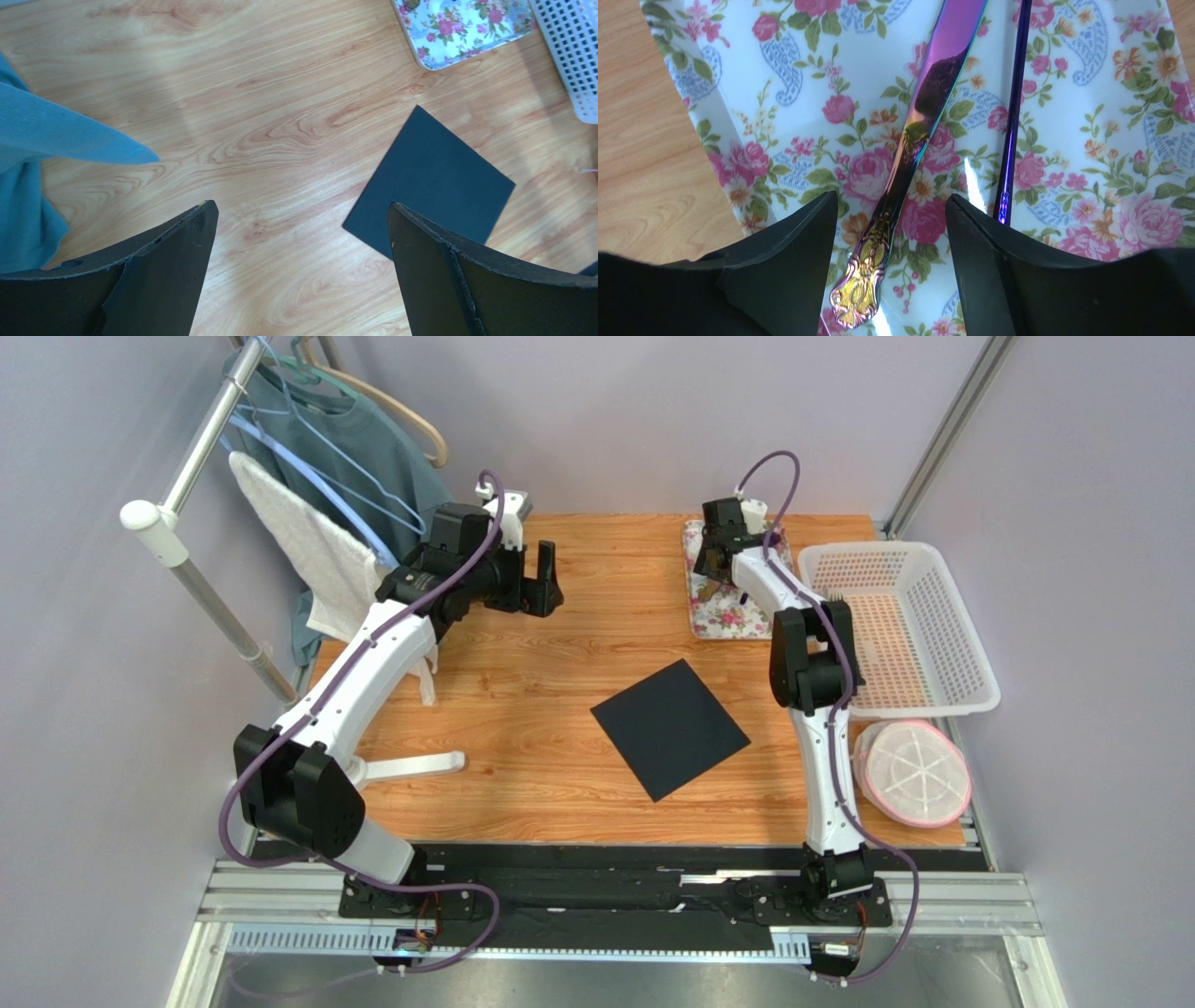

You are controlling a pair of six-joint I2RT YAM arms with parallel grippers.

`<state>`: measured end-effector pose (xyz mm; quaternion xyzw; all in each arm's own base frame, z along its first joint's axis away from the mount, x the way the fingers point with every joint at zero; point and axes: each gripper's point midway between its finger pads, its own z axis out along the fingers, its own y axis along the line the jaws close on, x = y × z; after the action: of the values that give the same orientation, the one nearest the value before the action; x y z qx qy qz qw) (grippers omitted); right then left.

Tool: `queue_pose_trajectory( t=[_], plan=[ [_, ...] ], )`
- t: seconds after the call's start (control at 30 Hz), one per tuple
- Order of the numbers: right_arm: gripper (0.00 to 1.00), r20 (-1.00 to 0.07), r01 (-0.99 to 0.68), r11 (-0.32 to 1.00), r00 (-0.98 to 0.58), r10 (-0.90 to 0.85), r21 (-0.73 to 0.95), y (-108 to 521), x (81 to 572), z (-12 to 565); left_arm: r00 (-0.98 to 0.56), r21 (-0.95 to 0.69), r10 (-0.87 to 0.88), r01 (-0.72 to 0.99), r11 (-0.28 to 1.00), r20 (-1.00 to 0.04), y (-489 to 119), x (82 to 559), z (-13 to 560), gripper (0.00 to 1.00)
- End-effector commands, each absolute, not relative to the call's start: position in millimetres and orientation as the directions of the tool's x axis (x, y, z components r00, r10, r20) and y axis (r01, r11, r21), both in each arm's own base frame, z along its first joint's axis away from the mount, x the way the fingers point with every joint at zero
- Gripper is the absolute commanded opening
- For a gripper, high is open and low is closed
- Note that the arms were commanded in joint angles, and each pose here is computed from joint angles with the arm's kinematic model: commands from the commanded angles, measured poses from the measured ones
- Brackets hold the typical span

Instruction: Place the utensils on the paper napkin and roll it up

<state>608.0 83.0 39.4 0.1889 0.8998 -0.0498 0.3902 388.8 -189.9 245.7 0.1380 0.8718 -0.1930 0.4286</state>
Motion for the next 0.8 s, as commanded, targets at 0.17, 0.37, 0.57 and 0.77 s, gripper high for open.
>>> queue_pose_trajectory(
  t=[0.17, 0.37, 0.57, 0.77],
  plan=[
    [0.60, -0.724, 0.430, 0.889, -0.563, 0.399, 0.155, 75.5, 628.2, 46.3, -0.616, -0.354, -0.030, 0.412, 0.839, -0.787, -206.6, 376.2, 292.3, 0.99],
    [0.54, -0.694, 0.410, 0.893, -0.589, 0.414, 0.184, 79.6, 625.7, 38.5, -0.679, -0.434, -0.075, 0.375, 0.819, -0.730, -213.5, 367.9, 308.5, 0.99],
    [0.30, -0.635, 0.382, 0.900, -0.647, 0.422, 0.209, 92.3, 613.0, 23.7, -0.736, -0.519, -0.123, 0.338, 0.785, -0.666, -225.3, 365.6, 314.2, 0.99],
    [0.20, -0.598, 0.389, 0.901, -0.682, 0.421, 0.191, 91.4, 600.2, 13.9, -0.774, -0.590, -0.142, 0.336, 0.734, -0.617, -236.8, 359.8, 332.8, 0.99]
  ],
)
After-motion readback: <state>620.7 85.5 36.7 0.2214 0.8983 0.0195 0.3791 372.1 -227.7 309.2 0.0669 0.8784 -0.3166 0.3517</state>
